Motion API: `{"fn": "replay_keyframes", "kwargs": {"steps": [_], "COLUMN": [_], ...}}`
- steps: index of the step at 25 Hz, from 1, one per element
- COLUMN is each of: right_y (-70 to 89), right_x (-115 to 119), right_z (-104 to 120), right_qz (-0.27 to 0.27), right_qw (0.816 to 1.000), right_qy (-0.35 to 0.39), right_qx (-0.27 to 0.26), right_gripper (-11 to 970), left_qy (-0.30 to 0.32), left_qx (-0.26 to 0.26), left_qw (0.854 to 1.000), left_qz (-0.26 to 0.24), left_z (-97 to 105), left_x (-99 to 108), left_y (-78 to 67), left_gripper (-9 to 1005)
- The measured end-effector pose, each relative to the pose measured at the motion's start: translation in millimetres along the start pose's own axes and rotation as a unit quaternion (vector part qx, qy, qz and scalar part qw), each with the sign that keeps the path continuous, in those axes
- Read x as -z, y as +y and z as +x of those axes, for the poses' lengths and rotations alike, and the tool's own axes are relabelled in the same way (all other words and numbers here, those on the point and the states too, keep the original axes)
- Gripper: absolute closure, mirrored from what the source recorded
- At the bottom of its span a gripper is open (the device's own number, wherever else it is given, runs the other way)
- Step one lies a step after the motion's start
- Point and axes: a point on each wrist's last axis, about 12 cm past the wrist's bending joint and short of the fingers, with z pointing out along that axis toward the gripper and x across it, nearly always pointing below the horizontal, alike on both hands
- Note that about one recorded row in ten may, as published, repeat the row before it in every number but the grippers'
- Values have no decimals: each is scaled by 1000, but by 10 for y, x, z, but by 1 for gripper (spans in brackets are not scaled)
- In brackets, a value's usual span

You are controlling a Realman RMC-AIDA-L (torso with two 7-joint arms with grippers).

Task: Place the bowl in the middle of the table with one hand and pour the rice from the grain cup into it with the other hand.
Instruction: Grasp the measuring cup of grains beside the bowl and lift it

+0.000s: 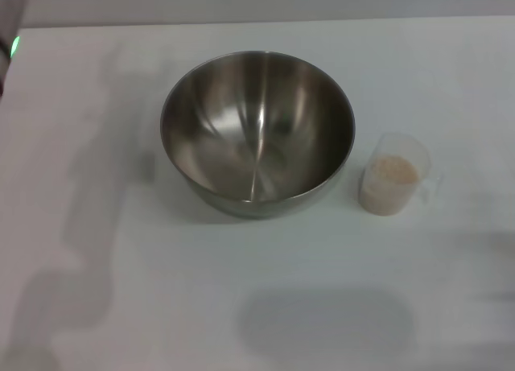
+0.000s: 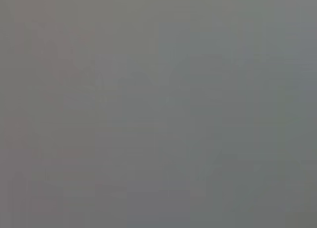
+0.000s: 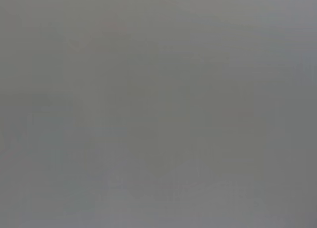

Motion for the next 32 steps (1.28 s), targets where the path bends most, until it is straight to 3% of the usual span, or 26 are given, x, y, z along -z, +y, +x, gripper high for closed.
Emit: {"fn": "replay_keyframes", "kwargs": {"steps": [1, 3, 6, 7, 11, 21, 32], "right_y": [-2, -3, 39, 39, 191, 456, 558], "right_x": [19, 36, 148, 148, 281, 141, 1], "right_z": [0, 1, -3, -3, -2, 86, 195], "right_qz": [-1, -2, -34, -34, -110, -173, -201], "right_qw": [1000, 1000, 999, 999, 994, 984, 976], "right_qy": [1, 1, 4, 4, 8, 34, 75], "right_qx": [1, 1, 6, 6, 9, 15, 21], "right_gripper": [122, 122, 122, 122, 122, 122, 123], "left_qy": [-41, -92, -159, -159, -127, -93, -93], "left_qx": [4, 17, 32, 32, 60, 70, 72], "left_qw": [997, 986, 975, 975, 982, 986, 986], "left_qz": [-70, -140, -151, -151, -127, -121, -116], "left_z": [113, 307, 561, 561, 981, 1131, 1127], "left_x": [165, 418, 740, 740, 1011, 1120, 1086], "left_y": [3, 44, 122, 122, 199, 209, 190], "left_gripper": [162, 162, 162, 162, 162, 162, 162]}}
